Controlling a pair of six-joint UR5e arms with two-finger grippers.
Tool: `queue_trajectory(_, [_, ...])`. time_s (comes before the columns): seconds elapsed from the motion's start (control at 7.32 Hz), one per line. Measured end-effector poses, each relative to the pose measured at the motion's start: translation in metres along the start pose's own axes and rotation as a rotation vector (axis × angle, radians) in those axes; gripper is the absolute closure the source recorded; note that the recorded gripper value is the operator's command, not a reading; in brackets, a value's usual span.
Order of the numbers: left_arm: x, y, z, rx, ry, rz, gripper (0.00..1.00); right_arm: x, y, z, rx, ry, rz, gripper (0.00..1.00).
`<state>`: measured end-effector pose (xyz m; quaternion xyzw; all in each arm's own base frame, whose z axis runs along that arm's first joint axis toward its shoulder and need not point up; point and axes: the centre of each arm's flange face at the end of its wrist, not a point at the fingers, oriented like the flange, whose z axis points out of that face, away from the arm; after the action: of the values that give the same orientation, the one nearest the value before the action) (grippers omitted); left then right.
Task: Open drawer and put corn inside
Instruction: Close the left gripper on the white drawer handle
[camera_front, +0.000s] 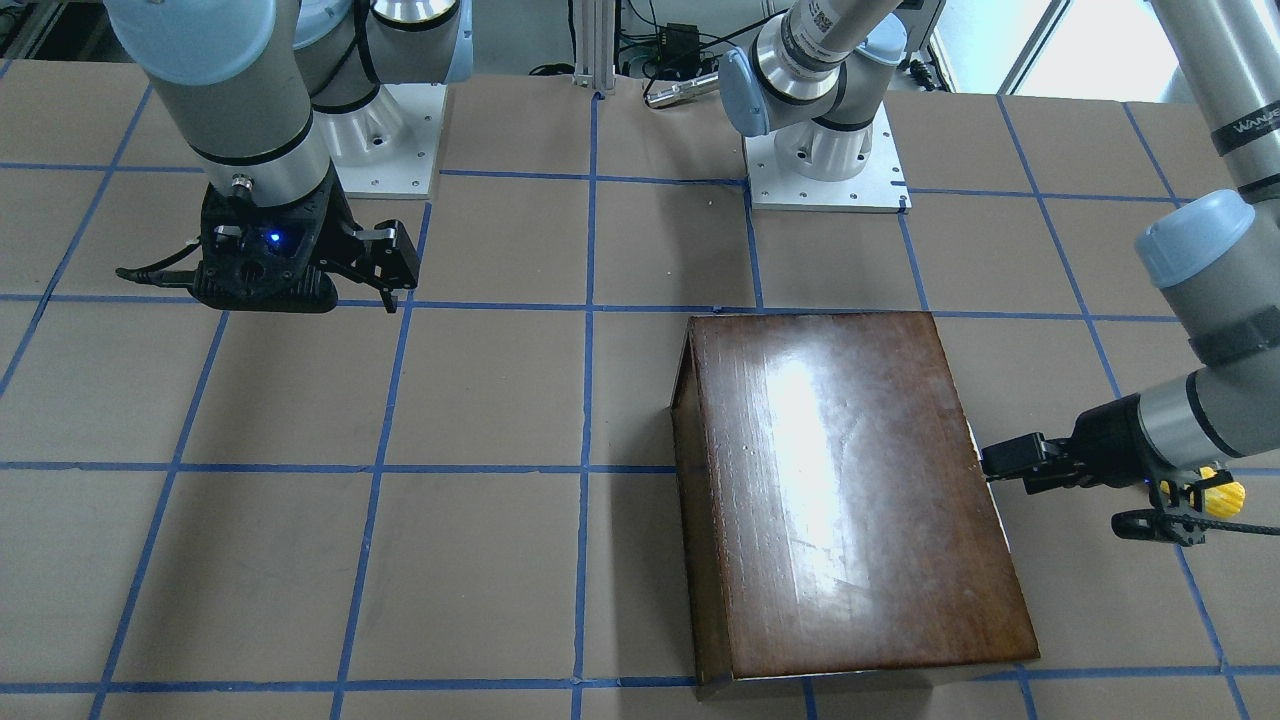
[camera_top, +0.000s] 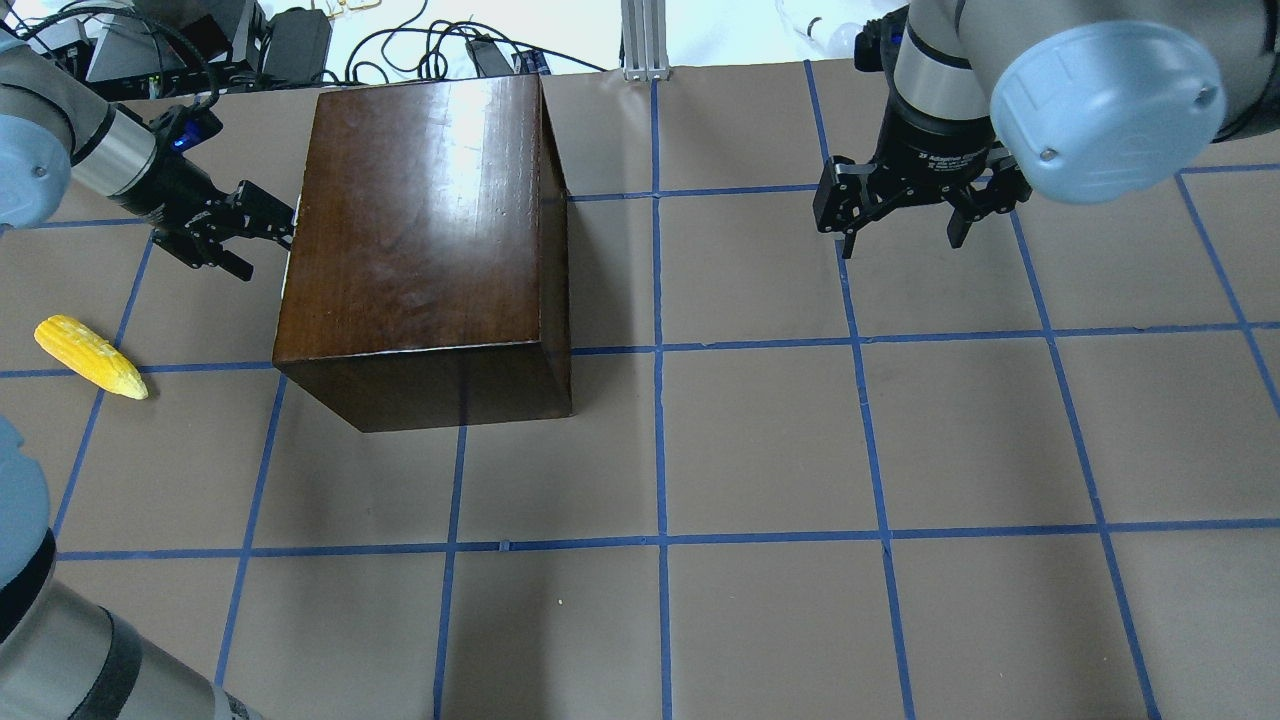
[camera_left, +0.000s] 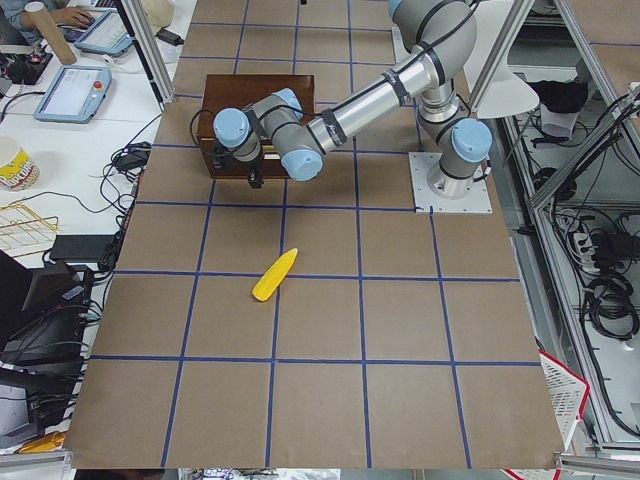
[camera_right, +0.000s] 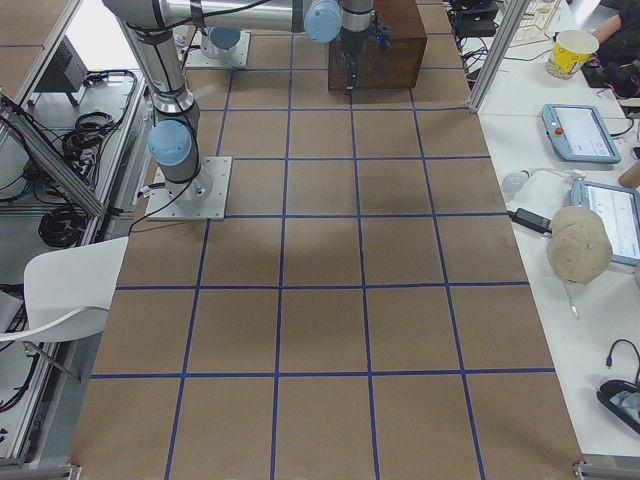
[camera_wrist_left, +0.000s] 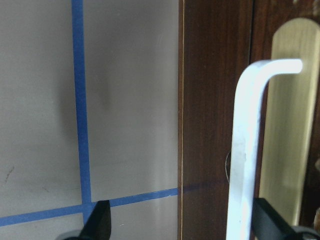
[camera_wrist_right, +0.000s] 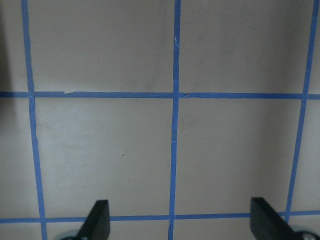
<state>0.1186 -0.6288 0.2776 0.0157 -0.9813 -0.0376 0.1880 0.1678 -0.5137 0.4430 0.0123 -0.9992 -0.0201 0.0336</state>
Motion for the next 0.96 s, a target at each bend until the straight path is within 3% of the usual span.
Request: queue_trajectory(0.96, [-0.0060,-0.0052,0.0029,0.025,-0.025,0.018,0.00,0.0001,0.0001,0.0003,-0.001,0.001,0.000,0.00])
